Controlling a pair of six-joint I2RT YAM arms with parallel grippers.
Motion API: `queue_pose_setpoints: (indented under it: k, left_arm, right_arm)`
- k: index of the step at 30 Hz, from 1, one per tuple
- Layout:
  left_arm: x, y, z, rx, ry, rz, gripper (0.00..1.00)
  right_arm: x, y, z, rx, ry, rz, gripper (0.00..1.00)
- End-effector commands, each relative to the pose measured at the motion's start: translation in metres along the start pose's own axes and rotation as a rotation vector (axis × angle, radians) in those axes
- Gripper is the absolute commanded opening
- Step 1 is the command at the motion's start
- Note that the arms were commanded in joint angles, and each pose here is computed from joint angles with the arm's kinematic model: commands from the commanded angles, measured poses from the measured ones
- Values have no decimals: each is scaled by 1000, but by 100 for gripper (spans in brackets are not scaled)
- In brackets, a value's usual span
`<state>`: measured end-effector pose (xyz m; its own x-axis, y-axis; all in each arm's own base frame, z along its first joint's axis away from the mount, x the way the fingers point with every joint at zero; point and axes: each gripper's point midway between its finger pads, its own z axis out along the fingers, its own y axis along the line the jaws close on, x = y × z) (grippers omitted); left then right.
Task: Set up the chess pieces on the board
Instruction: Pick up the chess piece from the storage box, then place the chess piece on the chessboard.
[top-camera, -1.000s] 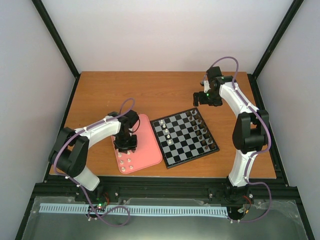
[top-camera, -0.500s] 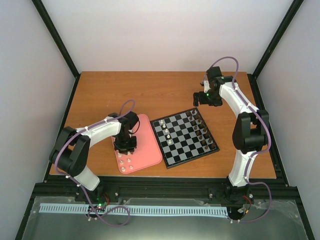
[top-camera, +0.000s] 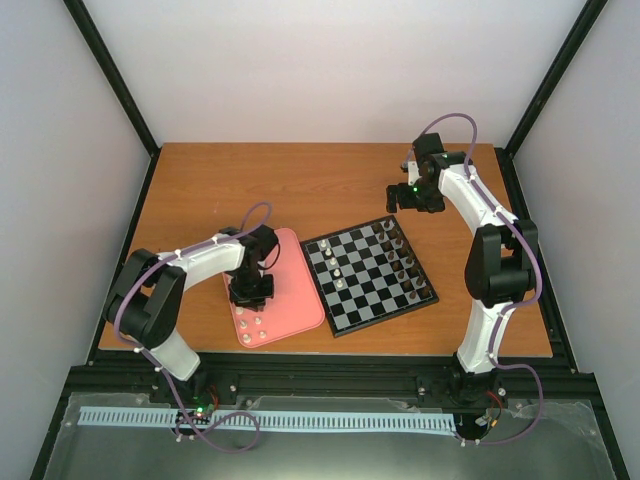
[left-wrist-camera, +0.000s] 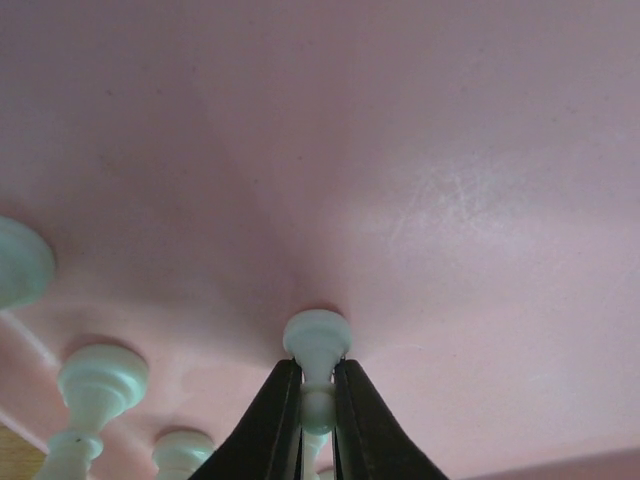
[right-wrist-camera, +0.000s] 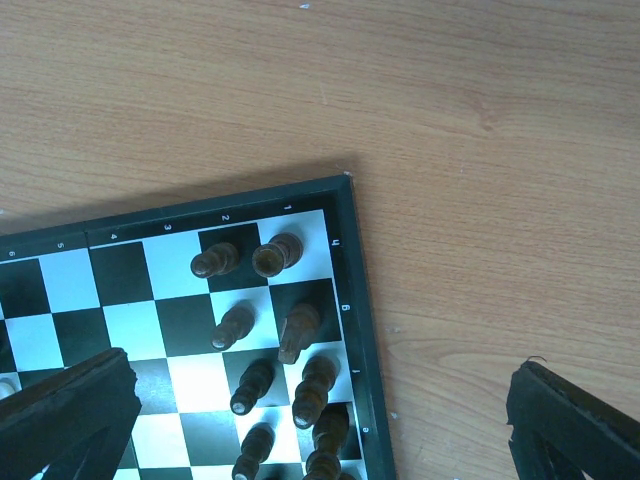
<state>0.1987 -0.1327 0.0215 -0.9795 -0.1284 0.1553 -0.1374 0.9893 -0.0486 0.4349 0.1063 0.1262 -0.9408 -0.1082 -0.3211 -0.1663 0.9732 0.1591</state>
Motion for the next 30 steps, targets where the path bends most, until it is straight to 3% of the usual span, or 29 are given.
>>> queue_pose_setpoints:
  k: [1,8,16,30]
  left_arm:
    - [-6,2,4,-7,-13,-1,4]
    - [-10,1,-2,-18,-27,28,1]
    - [-17,-13,-38,-37,-60,140,1]
    - [23,-156,-75,22,-23,556,1]
  right_arm:
    - [3,-4,1,6,7,-5,100]
    - [5,-4,1,5,8,-5,100]
    - [4,-4,0,7,1,-6,100]
    - [3,-4,-2,9,-2,-7,100]
